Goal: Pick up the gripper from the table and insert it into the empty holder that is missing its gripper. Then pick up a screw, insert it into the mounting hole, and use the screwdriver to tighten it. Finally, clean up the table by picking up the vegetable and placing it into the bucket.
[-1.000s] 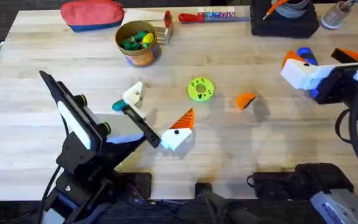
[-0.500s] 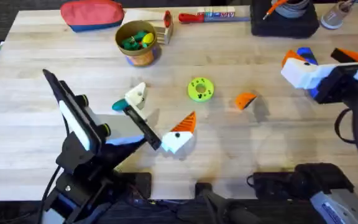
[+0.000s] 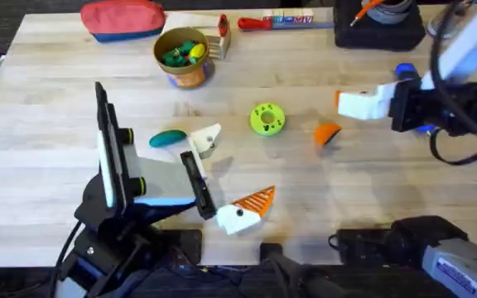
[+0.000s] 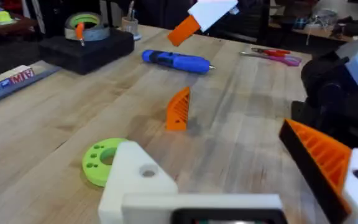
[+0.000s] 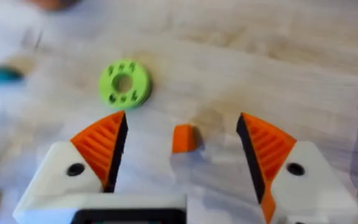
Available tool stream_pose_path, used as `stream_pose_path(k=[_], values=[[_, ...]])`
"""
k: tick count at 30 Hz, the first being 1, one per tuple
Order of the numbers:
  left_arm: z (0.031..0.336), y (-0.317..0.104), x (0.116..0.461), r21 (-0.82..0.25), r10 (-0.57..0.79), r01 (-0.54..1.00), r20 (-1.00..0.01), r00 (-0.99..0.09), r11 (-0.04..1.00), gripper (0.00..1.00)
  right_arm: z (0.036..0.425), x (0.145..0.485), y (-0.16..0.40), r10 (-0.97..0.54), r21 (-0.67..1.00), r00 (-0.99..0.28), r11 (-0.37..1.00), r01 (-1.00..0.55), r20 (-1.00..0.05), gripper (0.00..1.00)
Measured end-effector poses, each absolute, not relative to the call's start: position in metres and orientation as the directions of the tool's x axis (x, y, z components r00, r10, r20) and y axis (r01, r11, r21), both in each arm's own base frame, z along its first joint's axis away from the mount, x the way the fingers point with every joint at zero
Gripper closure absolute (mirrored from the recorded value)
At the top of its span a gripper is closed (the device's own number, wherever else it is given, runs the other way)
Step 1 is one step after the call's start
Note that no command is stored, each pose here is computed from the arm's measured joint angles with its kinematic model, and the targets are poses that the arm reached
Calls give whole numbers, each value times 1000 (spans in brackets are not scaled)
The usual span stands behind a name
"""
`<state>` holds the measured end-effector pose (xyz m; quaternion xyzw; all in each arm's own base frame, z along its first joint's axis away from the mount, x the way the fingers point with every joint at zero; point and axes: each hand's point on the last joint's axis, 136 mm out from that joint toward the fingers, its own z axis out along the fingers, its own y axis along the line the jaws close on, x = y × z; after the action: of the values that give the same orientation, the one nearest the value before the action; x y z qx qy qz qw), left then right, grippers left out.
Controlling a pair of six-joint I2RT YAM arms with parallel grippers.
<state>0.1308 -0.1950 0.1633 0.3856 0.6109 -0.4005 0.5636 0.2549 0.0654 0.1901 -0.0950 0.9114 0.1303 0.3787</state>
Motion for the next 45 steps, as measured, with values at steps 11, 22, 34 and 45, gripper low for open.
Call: stream_pose_path(k=[11,22,34,45], values=[[163,-198,123,-131,-3,932,-990,-138,338,13,135,236,100,-426,103,-818,861,-497,-388,10],[163,-199,121,-160,-10,932,-986,-166,325,14,96,249,87,-463,37,-851,873,-486,-246,705],[163,-199,121,-161,-10,932,-986,-166,325,13,94,242,86,-466,49,-857,872,-487,-221,744],[163,-199,121,-161,-10,932,-986,-166,325,13,95,242,92,-545,51,-803,819,-571,-240,787]])
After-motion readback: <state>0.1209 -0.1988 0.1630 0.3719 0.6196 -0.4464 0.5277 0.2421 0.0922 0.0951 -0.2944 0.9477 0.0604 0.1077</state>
